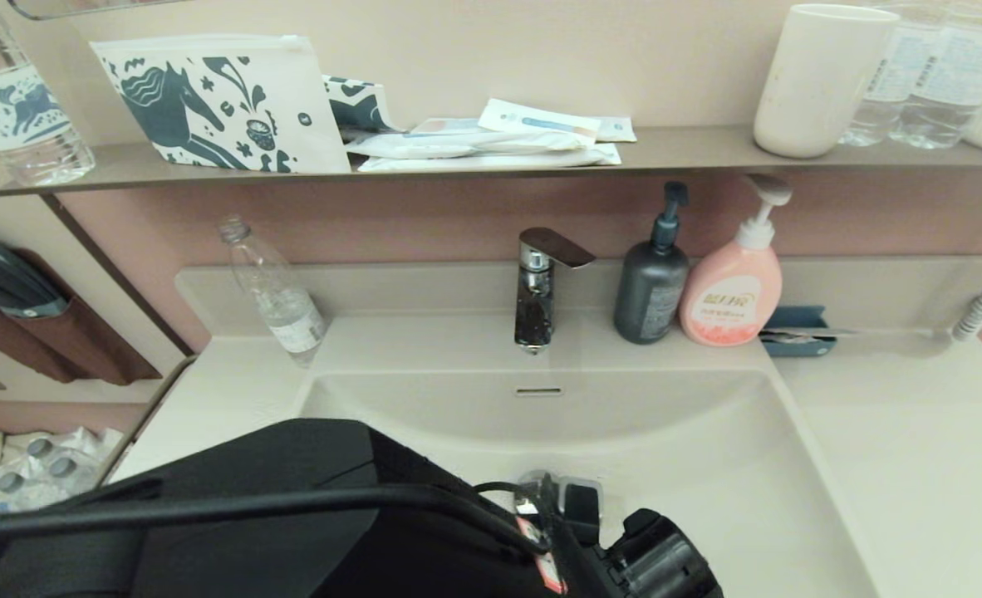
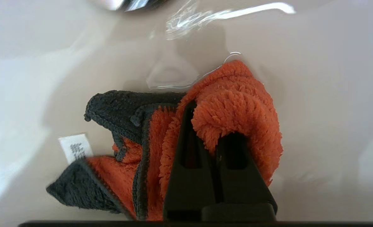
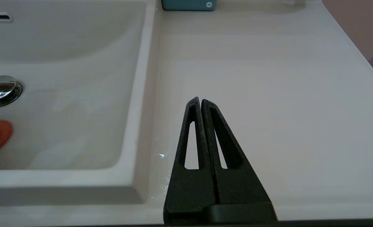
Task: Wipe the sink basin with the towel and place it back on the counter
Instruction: Wipe the sink
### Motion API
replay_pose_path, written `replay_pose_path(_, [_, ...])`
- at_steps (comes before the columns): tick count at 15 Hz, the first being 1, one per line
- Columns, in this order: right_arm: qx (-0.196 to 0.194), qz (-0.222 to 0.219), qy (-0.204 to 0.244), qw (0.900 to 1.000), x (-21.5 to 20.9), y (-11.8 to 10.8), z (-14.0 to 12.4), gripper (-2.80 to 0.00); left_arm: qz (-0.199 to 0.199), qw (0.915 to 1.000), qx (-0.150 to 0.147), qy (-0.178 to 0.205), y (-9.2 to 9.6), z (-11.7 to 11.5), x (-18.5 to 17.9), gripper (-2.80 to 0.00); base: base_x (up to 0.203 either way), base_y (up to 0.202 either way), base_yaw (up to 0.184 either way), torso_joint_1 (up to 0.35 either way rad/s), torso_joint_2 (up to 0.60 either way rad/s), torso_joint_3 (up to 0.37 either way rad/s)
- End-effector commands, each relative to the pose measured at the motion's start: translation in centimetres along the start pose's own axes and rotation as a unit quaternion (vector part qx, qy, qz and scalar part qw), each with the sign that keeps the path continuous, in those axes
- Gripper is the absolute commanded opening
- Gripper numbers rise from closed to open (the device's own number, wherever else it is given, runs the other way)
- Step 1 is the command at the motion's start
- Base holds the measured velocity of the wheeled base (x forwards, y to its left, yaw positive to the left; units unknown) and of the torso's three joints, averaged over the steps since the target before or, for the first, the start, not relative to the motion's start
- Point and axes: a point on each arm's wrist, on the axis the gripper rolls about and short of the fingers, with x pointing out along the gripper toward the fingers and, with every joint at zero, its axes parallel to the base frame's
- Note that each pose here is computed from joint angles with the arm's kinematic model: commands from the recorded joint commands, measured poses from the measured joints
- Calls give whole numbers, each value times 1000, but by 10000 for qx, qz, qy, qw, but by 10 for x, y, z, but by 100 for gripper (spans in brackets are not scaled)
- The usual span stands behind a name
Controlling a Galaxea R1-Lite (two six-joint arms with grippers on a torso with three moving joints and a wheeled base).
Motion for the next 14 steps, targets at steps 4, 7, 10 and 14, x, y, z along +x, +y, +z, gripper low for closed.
replay_pose_path(4, [-2, 1, 8, 10000, 0, 0, 0, -280, 221, 9994, 188, 163, 31, -6, -4, -280, 0, 0, 0, 0, 0, 0])
replay_pose_path(7, [-2, 1, 1, 10000, 0, 0, 0, -280, 122, 9981, 595, -30, 50, -7, 7, -280, 0, 0, 0, 0, 0, 0])
replay_pose_path(10, [-2, 1, 8, 10000, 0, 0, 0, -280, 320, 9965, 769, 2, 79, 0, 17, -280, 0, 0, 0, 0, 0, 0])
replay_pose_path(14, [-2, 1, 8, 10000, 0, 0, 0, -280, 441, 9963, 719, -164, 111, 27, 18, -280, 0, 0, 0, 0, 0, 0])
